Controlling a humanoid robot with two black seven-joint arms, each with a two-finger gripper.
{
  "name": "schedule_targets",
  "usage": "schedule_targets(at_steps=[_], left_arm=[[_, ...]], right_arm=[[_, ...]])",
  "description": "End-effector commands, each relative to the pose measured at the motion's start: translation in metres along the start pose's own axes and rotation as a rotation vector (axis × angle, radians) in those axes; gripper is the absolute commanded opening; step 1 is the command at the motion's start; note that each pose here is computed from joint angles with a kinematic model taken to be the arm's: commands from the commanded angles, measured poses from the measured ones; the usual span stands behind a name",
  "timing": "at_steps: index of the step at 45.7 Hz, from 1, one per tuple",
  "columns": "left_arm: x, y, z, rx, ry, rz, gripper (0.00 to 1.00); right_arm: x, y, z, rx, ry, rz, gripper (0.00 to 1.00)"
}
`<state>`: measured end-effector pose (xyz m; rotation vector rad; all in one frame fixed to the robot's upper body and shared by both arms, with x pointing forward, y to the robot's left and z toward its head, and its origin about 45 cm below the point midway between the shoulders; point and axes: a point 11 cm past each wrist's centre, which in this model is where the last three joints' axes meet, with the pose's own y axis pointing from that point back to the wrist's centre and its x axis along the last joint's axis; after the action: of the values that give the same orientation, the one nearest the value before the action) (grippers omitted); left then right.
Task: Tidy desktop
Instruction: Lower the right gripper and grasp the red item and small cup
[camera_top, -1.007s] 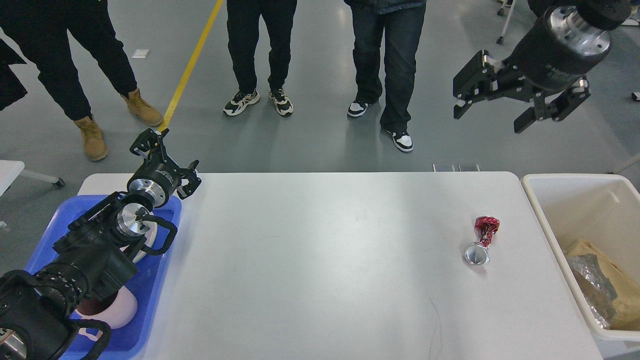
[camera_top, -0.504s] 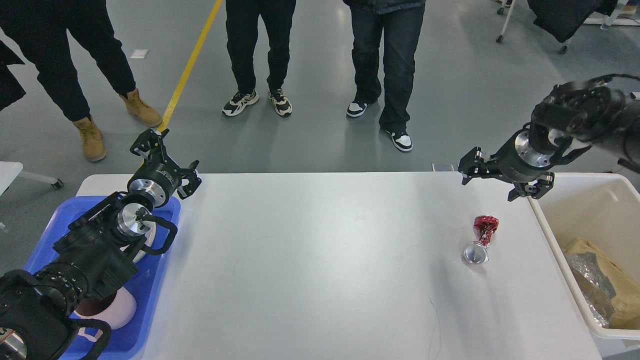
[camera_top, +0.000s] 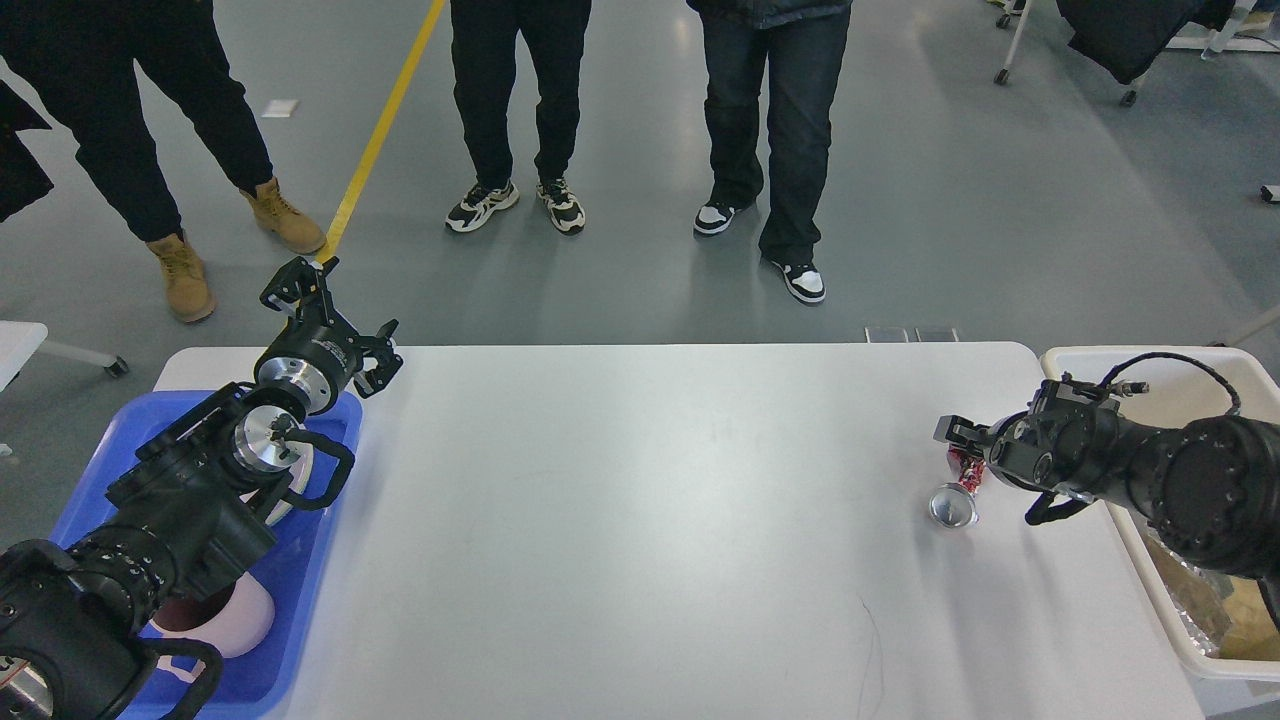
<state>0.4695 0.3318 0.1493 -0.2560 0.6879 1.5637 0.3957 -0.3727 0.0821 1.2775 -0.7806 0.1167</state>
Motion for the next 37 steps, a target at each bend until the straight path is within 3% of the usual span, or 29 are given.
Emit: schedule_targets(at_steps=[1, 12, 30, 37], left_arm=[[0.000, 0.000, 0.000, -0.002, 0.001, 0.000, 0.97], [0.000, 0.000, 0.000, 0.000, 0.001, 0.000, 0.97], [0.000, 0.000, 0.000, 0.000, 0.001, 0.000, 0.97], [0.000, 0.000, 0.000, -0.002, 0.001, 0.000, 0.97]], right_arm=[[-0.008, -0.006, 0.001, -0.001, -0.010, 0.032, 0.98], [-0.027, -0.009, -0.009, 0.012, 0.009, 0.031, 0.92], [-0.045, -0.013, -0.011, 0.014, 0.019, 0.001, 0.50], [-0.046, -0.012, -0.012, 0.015, 0.017, -0.003, 0.42]])
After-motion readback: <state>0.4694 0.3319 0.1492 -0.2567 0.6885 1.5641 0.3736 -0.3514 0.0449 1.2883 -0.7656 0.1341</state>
